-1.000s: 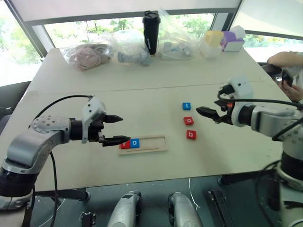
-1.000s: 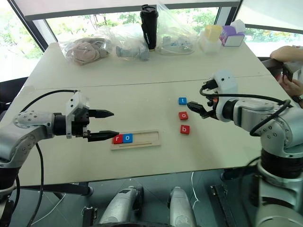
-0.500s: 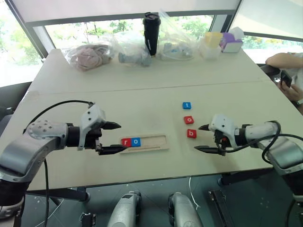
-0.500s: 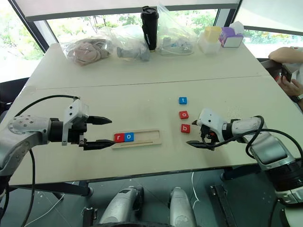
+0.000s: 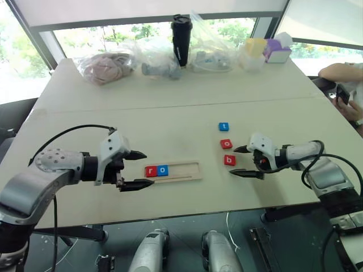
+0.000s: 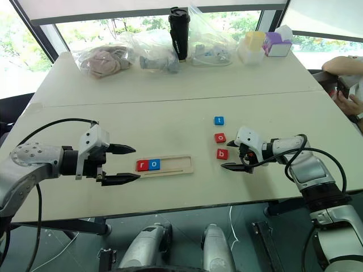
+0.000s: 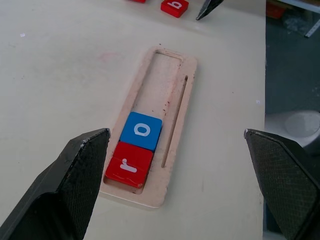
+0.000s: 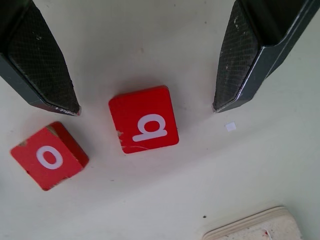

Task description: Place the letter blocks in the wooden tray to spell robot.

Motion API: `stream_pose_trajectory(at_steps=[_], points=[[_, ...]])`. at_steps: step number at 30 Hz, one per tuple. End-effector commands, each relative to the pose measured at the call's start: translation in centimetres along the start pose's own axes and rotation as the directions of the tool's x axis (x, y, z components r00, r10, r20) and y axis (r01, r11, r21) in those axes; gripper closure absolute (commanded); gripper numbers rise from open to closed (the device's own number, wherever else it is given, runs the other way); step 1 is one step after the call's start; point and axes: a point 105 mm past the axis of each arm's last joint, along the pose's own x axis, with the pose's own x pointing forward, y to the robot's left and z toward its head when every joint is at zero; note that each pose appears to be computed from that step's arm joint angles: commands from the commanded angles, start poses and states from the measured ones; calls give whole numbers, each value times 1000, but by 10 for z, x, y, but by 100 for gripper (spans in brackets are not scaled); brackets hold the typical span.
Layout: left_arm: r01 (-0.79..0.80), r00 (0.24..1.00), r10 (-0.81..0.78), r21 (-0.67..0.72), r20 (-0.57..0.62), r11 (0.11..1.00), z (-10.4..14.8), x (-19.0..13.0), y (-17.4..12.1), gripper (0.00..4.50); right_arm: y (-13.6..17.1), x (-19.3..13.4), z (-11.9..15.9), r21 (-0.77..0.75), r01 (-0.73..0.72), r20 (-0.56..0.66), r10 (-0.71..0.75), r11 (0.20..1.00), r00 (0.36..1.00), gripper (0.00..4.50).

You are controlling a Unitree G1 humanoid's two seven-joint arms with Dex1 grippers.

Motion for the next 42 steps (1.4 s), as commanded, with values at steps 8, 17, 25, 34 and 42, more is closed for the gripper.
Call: stream_pose_trajectory(at_steps=[8, 17, 25, 34, 42], points=[[-42, 999, 42, 0, -9, 999, 0, -12, 3, 0, -1, -1, 18, -21, -19, 64, 21, 1000, 998, 337], [-65, 994, 61, -40, -94, 997, -24, -30, 1, 0, 36, 30, 97, -187, -171, 155, 201, 968, 967, 337], [-102, 989, 98, -36, -113, 994, -28, -34, 3, 0, 56, 80, 127, -267, -217, 167, 267, 939, 949, 337], [-99, 992, 98, -21, -76, 995, -18, -33, -4, 0, 65, 94, 124, -323, -269, 115, 320, 907, 941, 337], [-109, 992, 107, -21, -64, 994, -16, -30, -3, 0, 63, 102, 120, -331, -268, 92, 314, 905, 945, 337]])
